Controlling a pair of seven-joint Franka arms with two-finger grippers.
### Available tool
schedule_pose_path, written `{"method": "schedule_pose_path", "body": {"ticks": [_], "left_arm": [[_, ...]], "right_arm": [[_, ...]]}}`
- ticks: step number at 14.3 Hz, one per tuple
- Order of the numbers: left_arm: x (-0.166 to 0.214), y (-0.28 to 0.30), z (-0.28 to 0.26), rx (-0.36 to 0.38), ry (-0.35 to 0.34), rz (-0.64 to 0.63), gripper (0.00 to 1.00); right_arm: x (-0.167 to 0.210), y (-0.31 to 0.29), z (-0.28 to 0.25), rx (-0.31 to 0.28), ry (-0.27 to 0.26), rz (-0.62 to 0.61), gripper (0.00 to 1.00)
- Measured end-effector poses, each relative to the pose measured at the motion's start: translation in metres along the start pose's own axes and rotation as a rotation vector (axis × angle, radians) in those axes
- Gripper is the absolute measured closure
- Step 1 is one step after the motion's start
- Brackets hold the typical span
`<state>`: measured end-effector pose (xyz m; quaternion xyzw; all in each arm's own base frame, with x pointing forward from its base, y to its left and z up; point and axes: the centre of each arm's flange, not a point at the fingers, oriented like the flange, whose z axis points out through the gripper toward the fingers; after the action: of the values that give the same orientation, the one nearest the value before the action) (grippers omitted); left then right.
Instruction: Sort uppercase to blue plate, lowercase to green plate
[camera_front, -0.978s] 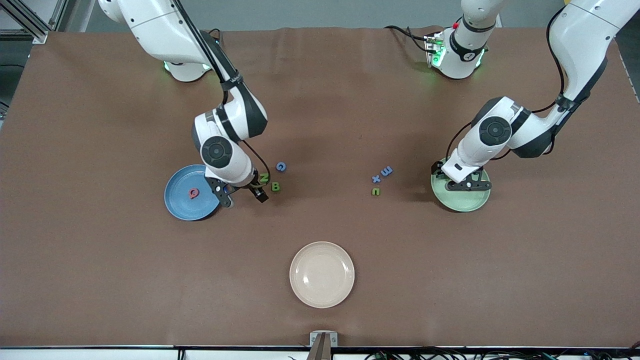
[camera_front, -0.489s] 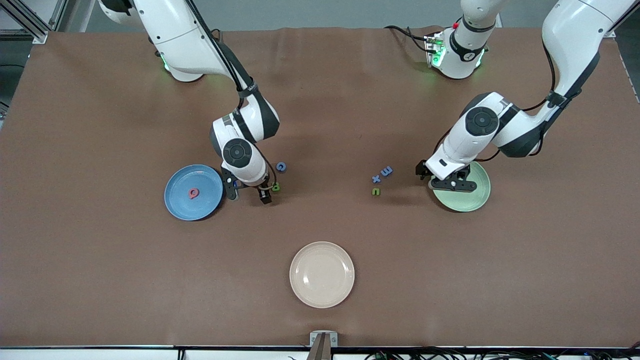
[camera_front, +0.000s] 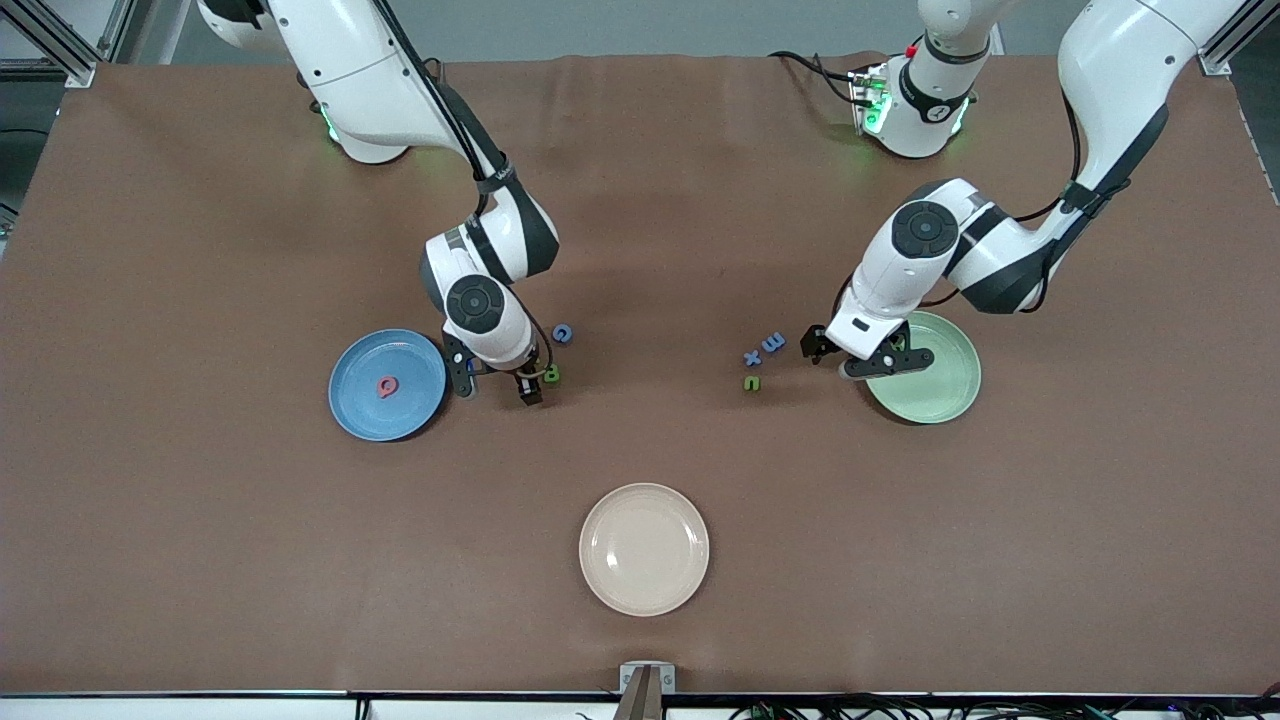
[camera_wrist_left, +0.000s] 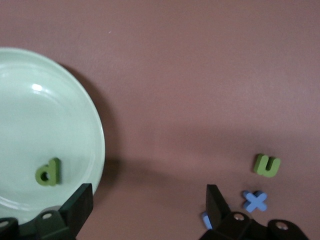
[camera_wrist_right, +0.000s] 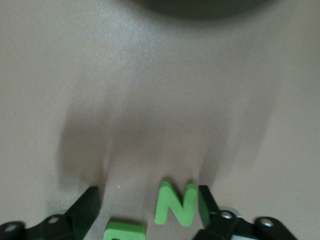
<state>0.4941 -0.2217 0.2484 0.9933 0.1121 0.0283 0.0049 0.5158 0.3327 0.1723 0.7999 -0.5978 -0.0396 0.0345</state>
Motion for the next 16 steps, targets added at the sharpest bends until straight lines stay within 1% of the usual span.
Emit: {"method": "schedule_pose_path", "body": {"ticks": [1,3,8,11,14,15,16], "left_arm": [[-0.002,0.003,0.0,-0.003,-0.003,-0.048,0.0],[-0.005,0.011,0.001,-0.011,-0.007,-0.092,0.0],[-0.009,0.022,0.0,-0.018,-0.006,-0.086,0.0],[-0.018,0.04,-0.004,-0.015,0.038,-0.009,0.0],[-0.023,0.054,-0.009,-0.018,0.06,0.048,0.02],[-0.024,0.054,-0.008,-0.014,0.062,0.106,0.03],[-0.023,0.053,-0.007,-0.01,0.061,0.201,0.03]], "right_arm": [[-0.004,0.002,-0.001,-0.002,0.001,-0.006,0.16],[-0.011,0.008,-0.003,-0.006,0.001,-0.015,0.17],[-0.012,0.017,-0.01,-0.018,0.001,-0.017,0.17],[-0.013,0.021,-0.007,-0.025,0.003,-0.018,0.18],[-0.012,0.023,-0.004,-0.026,0.005,-0.02,0.19],[-0.012,0.023,-0.003,-0.024,0.005,-0.02,0.22],[-0.012,0.023,-0.003,-0.02,0.006,-0.022,0.22]]}}
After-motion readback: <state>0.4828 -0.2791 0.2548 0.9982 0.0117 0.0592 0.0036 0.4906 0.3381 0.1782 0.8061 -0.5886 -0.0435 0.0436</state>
